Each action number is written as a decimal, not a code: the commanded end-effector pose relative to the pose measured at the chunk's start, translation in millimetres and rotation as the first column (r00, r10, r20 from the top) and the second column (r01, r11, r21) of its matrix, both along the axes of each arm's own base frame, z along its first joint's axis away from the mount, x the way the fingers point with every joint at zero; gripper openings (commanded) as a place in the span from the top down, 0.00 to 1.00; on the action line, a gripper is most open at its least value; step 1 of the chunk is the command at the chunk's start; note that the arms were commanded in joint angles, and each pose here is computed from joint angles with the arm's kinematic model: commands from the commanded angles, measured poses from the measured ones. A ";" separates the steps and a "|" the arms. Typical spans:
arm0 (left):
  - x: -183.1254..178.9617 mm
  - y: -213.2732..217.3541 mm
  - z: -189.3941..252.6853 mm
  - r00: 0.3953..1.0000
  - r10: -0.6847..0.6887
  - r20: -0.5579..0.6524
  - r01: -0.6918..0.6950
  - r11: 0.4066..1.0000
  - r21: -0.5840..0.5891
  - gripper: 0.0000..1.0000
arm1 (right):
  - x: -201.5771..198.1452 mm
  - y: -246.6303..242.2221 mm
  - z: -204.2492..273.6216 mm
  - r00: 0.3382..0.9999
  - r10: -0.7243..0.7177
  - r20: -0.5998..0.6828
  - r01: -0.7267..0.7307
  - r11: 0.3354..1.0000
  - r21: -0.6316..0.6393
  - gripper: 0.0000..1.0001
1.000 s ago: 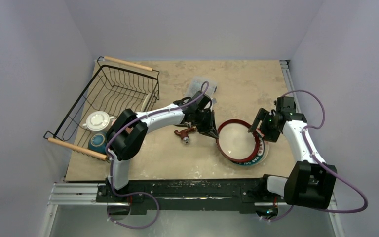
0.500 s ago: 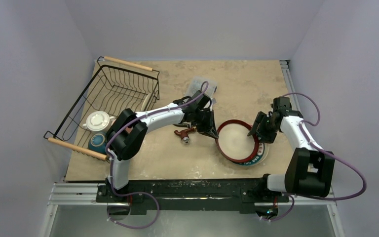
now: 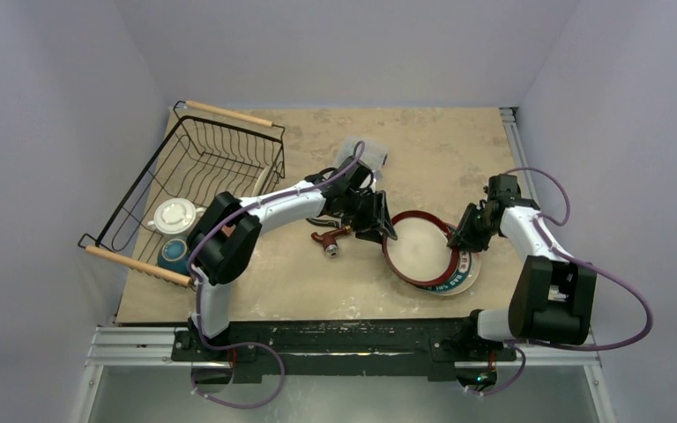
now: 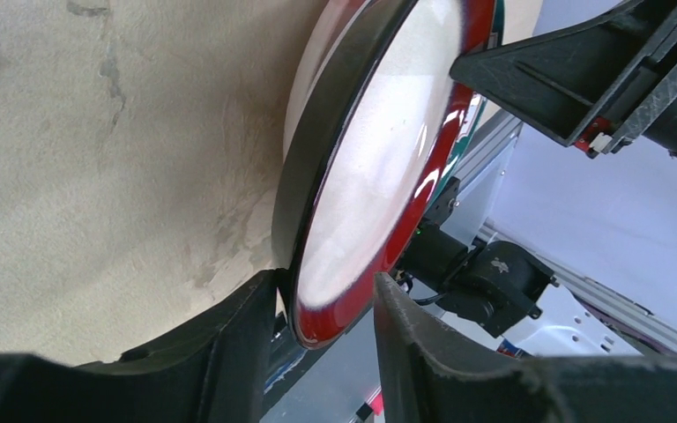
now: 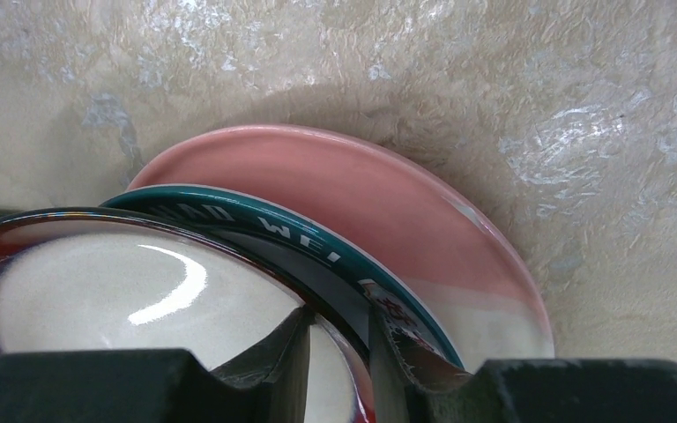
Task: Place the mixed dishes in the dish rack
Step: Pick up the plate at the center of the board.
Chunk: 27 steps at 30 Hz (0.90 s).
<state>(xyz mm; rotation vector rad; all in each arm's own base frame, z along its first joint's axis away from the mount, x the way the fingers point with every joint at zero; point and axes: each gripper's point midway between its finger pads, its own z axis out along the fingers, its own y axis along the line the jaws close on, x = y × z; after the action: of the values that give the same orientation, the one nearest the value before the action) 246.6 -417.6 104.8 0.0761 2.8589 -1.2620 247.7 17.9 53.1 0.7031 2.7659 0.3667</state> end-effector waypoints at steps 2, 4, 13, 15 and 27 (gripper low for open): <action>2.2 -30.8 36.9 0.998 -0.040 0.044 0.046 0.986 -0.160 0.54 | -1.2 21.6 -7.0 1.000 0.014 0.001 -0.014 0.994 0.105 0.75; -0.5 -33.1 32.8 0.998 -0.050 0.033 0.055 0.986 -0.155 0.52 | -0.2 23.3 -6.0 1.000 0.015 0.008 -0.016 0.993 0.117 0.76; 11.5 0.4 8.4 0.976 -0.078 0.202 0.058 0.993 0.102 0.57 | -2.1 31.4 -8.6 1.000 0.020 0.006 -0.020 0.986 0.165 0.85; 12.8 0.7 13.2 0.967 -0.099 0.235 0.078 0.992 0.097 0.57 | -3.0 31.6 -9.6 1.000 0.024 0.003 -0.024 0.986 0.165 0.87; 3.0 -16.5 34.1 0.966 -0.141 0.215 0.153 0.987 -0.041 0.98 | -2.2 24.5 0.6 1.000 0.006 0.026 -0.009 0.993 0.119 0.77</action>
<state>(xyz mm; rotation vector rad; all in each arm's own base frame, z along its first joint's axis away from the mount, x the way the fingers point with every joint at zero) 255.0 -405.0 92.9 0.2476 2.8383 -1.0627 255.5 32.5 52.9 0.6780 2.7173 0.5114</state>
